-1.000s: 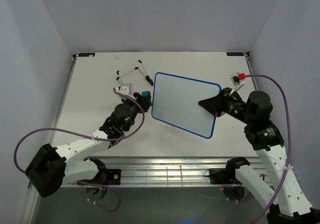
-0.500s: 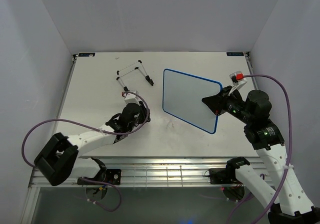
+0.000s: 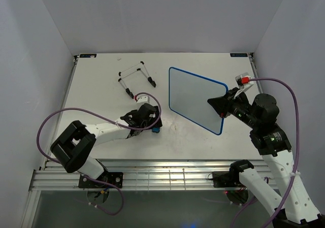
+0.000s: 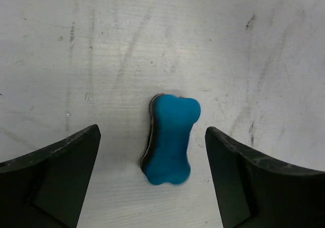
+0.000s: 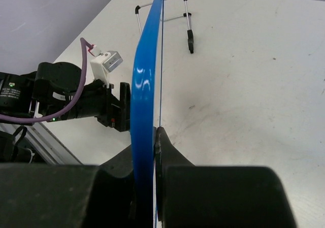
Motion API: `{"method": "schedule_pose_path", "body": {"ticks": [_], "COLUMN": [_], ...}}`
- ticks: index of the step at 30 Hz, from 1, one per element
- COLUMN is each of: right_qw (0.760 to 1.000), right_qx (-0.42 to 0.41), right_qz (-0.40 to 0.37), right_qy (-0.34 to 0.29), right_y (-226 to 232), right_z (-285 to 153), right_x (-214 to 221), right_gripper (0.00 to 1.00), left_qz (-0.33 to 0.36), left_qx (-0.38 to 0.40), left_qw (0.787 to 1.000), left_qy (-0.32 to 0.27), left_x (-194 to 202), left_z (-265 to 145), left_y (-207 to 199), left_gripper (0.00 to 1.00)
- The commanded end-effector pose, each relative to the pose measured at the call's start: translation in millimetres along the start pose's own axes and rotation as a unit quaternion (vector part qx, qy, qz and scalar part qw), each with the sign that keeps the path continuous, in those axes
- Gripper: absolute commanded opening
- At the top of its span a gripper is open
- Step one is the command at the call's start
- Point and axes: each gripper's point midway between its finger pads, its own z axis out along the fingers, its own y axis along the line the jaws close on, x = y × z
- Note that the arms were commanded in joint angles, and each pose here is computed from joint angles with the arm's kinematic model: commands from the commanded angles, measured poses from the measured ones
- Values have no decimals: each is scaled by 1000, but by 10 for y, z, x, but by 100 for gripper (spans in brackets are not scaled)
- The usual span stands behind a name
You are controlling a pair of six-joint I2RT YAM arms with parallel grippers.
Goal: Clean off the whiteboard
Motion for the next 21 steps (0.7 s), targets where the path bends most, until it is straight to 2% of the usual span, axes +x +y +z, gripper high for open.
{"method": "schedule_pose_path", "body": {"ticks": [1,4,9,12,13,14,15,16,17,18,19,21], "right_qw": [998,998,999,999,999,999,999,998,998,997,995,991], "right_qx": [-6,29,29,15,-5,-15,-25,-47,-58,-73,-94,-122], "right_qz": [-30,-9,-1,-15,-17,-21,-20,-21,-21,-21,-23,-31], "right_qy": [-60,-46,-41,-46,-42,-44,-40,-34,-33,-32,-31,-39], "right_y": [54,-85,-99,-25,56,115,159,247,312,381,470,634], "right_z": [-20,25,56,18,1,-23,-37,-58,-102,-135,-182,-311], "right_x": [-312,-249,-217,-287,-289,-352,-358,-360,-392,-407,-421,-512], "right_gripper": [8,8,8,8,8,8,8,8,8,8,8,8], "left_qz": [-2,-3,15,19,21,36,44,70,120,146,170,204], "left_qx": [4,14,21,53,96,188,244,316,430,469,501,537], "left_qw": [1000,1000,998,993,986,975,955,930,881,848,824,793], "left_qy": [-8,-23,-60,-105,-132,-115,-165,-173,-158,-199,-203,-203], "left_x": [-128,-250,-580,-993,-1194,-1200,-1529,-1570,-1447,-1542,-1484,-1426], "left_z": [-80,-202,-437,-618,-787,-925,-1023,-1202,-1571,-1737,-1875,-2029], "left_y": [-107,-156,-239,-263,-324,-521,-458,-547,-738,-721,-771,-843], "left_gripper": [98,98,98,98,98,98,98,98,98,98,98,98]}}
